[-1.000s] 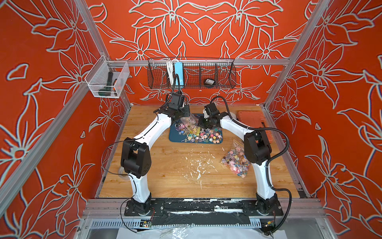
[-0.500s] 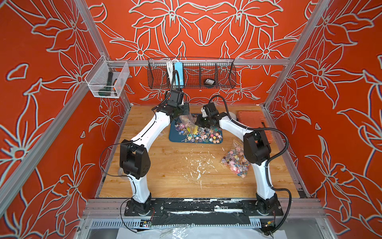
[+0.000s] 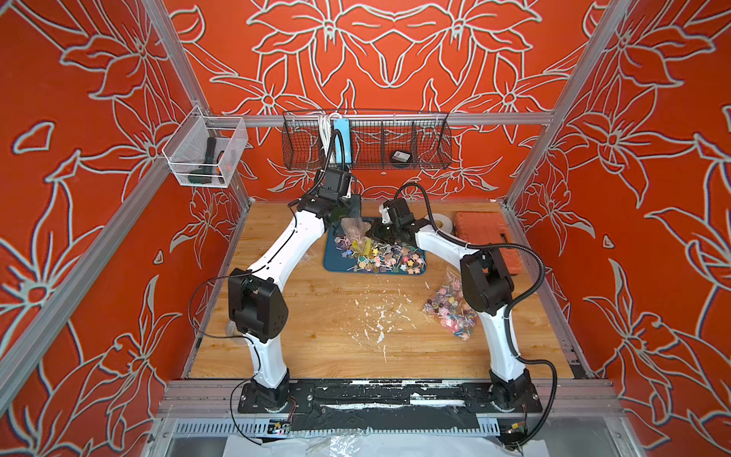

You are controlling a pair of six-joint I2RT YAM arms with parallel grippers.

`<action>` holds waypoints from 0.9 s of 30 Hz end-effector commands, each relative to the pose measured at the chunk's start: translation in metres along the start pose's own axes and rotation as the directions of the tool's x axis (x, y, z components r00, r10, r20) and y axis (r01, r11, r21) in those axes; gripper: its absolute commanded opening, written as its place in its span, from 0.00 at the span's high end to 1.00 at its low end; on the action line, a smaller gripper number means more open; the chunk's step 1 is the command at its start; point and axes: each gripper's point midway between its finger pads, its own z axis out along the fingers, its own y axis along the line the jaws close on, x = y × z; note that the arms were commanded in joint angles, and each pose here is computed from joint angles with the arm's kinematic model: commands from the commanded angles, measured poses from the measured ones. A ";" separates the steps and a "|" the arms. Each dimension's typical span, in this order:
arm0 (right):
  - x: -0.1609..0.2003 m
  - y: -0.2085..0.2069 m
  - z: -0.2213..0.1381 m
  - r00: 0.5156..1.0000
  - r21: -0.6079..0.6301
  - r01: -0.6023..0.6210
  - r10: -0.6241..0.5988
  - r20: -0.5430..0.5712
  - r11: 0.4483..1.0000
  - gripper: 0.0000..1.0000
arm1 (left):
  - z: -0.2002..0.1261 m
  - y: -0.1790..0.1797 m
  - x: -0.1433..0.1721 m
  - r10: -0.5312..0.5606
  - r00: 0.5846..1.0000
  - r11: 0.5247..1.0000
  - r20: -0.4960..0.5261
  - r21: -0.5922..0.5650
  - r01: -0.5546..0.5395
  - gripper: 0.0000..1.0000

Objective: Pour candies out of the ziploc bag
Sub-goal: 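Pour the candies out of the ziploc bag onto the tray.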

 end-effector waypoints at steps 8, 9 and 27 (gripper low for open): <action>0.039 -0.036 0.038 0.994 0.079 -0.050 0.057 -0.092 0.996 1.00 | -0.069 -0.009 -0.069 0.037 0.973 0.999 0.226 0.001 -0.038 1.00; 0.040 -0.034 0.039 0.994 0.072 -0.047 0.053 -0.095 0.996 1.00 | -0.071 -0.011 -0.070 0.044 0.973 0.999 0.227 -0.002 -0.045 1.00; 0.051 -0.017 0.061 0.995 0.024 -0.019 0.022 -0.100 1.000 1.00 | -0.110 -0.030 -0.077 0.106 0.956 0.994 0.274 -0.001 -0.110 1.00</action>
